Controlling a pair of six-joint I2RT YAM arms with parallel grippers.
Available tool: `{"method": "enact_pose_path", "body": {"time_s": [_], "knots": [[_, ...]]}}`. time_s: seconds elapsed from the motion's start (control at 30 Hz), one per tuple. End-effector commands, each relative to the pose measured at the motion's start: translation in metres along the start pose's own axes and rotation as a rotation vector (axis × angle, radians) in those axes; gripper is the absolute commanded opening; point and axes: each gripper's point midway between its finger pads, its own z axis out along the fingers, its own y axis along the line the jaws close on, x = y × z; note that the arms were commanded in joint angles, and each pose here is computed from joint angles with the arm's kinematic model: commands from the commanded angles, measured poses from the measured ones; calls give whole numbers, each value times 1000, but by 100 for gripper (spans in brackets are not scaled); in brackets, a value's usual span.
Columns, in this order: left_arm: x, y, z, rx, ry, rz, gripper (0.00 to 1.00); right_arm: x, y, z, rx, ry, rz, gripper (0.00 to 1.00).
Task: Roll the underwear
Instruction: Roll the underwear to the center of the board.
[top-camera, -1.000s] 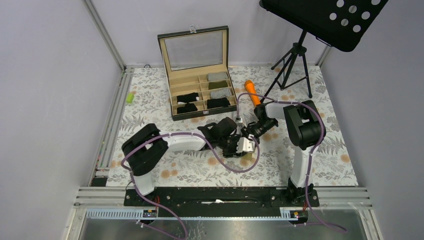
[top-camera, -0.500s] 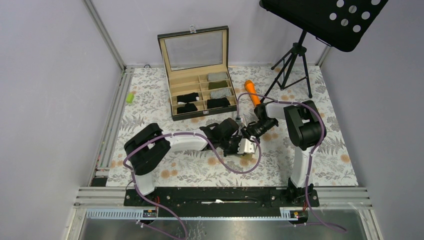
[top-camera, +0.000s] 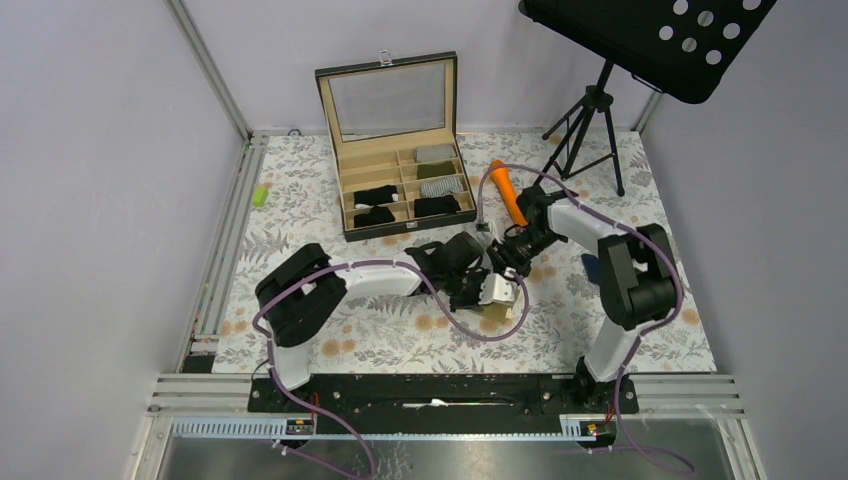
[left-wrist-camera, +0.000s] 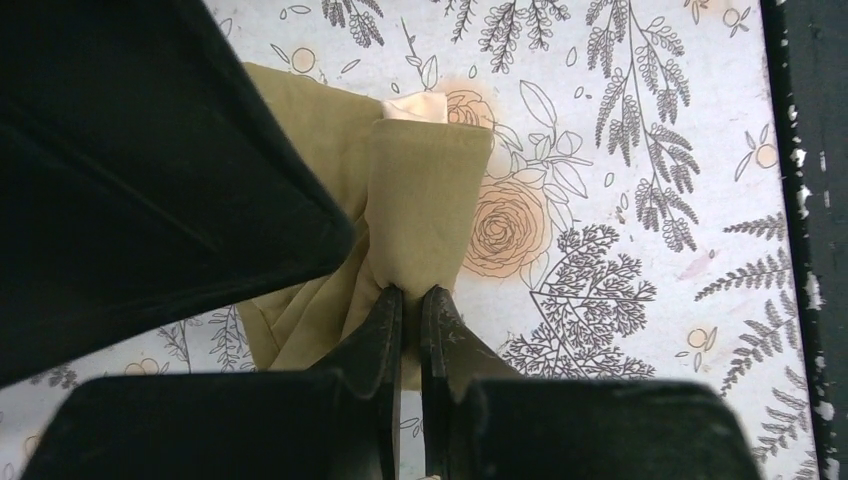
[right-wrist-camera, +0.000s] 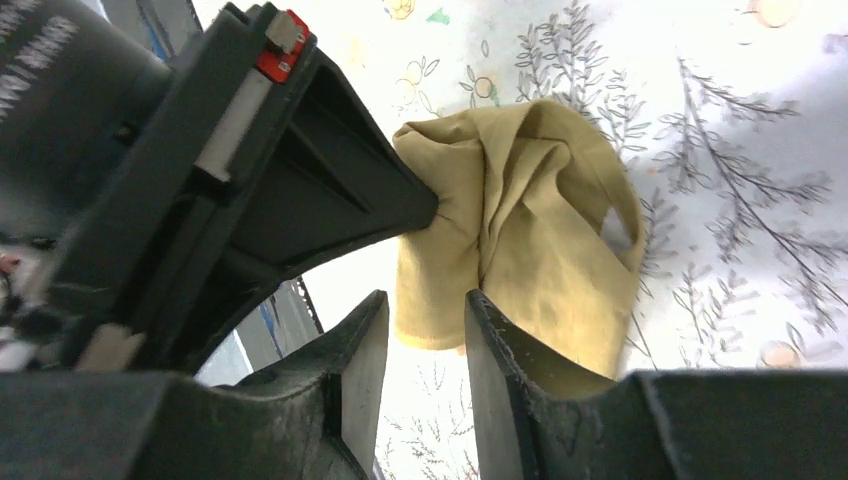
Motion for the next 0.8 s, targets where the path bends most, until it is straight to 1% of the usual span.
{"method": "enact_pose_path", "body": {"time_s": [0.0, 0.1, 0.23, 0.33, 0.4, 0.47, 0.5, 0.57, 0.63, 0.7, 0.77], "knots": [[23, -36, 2, 179, 113, -150, 0, -22, -11, -44, 215, -91, -41, 40], [15, -42, 1, 251, 135, -234, 0, -55, -14, -105, 386, -239, -104, 42], [9, -52, 4, 347, 168, -364, 0, -94, -1, -203, 725, -485, -215, 48], [6, -45, 9, 366, 165, -475, 0, -105, 29, -264, 962, -669, -251, 52], [5, -36, 13, 381, 151, -594, 0, -102, 47, -283, 1032, -743, -249, 52], [4, -25, 19, 404, 143, -723, 0, -97, 68, -282, 1010, -772, -275, 52], [2, -22, 20, 425, 139, -784, 0, -93, 77, -274, 969, -766, -293, 52], [0, -17, 25, 461, 126, -849, 0, -76, 85, -246, 869, -709, -295, 50], [-3, -14, 28, 506, 103, -910, 0, -46, 83, -208, 761, -595, -260, 46], [-2, -9, 33, 526, 98, -975, 0, -11, 83, -170, 650, -459, -262, 41], [1, -1, 36, 533, 90, -1020, 0, 19, 85, -145, 585, -367, -287, 38]]}}
